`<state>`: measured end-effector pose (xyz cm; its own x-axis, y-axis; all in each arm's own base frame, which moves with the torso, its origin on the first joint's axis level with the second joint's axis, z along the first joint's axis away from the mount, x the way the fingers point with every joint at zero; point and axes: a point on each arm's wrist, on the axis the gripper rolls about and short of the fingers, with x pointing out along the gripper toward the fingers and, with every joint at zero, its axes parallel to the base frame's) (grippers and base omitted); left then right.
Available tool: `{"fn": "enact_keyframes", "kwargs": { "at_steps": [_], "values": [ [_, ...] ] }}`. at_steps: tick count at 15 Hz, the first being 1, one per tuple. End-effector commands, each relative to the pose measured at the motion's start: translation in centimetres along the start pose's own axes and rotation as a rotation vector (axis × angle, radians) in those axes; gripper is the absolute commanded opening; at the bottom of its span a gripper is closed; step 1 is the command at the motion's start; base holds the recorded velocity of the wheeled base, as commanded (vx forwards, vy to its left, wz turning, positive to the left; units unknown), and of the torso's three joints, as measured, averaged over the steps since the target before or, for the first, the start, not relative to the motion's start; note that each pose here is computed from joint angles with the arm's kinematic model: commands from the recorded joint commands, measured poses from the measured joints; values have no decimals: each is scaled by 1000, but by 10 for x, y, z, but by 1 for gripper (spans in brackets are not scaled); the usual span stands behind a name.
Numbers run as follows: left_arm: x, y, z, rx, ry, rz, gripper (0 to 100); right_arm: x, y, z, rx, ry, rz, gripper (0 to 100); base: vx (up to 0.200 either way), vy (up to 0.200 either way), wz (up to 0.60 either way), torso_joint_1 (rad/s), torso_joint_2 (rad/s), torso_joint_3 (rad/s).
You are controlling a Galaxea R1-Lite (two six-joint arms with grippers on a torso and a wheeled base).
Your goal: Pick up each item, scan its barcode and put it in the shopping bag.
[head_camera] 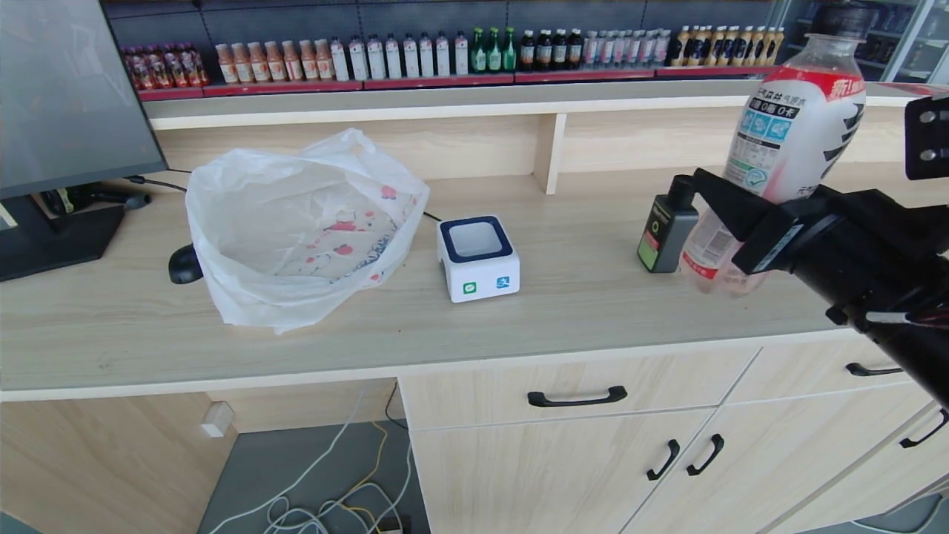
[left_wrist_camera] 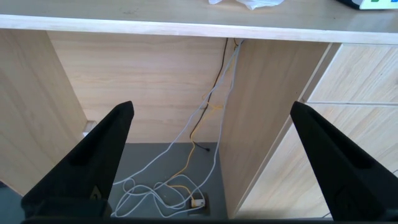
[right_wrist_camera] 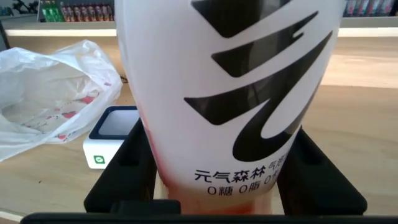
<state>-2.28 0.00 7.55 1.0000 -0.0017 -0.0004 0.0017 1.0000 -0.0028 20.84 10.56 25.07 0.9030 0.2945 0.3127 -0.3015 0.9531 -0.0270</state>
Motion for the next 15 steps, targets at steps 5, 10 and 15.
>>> {"fn": "enact_keyframes", "kwargs": {
  "at_steps": [5,10,15],
  "values": [
    [0,0,0,0,0,0,100,-33,11,-26,131,114,81,0,0,0,0,0,0,0],
    [0,0,0,0,0,0,100,-35,27,-20,352,105,168,0,0,0,0,0,0,0],
    [0,0,0,0,0,0,100,-31,35,-31,484,184,332,0,0,0,0,0,0,0]
  ]
}}
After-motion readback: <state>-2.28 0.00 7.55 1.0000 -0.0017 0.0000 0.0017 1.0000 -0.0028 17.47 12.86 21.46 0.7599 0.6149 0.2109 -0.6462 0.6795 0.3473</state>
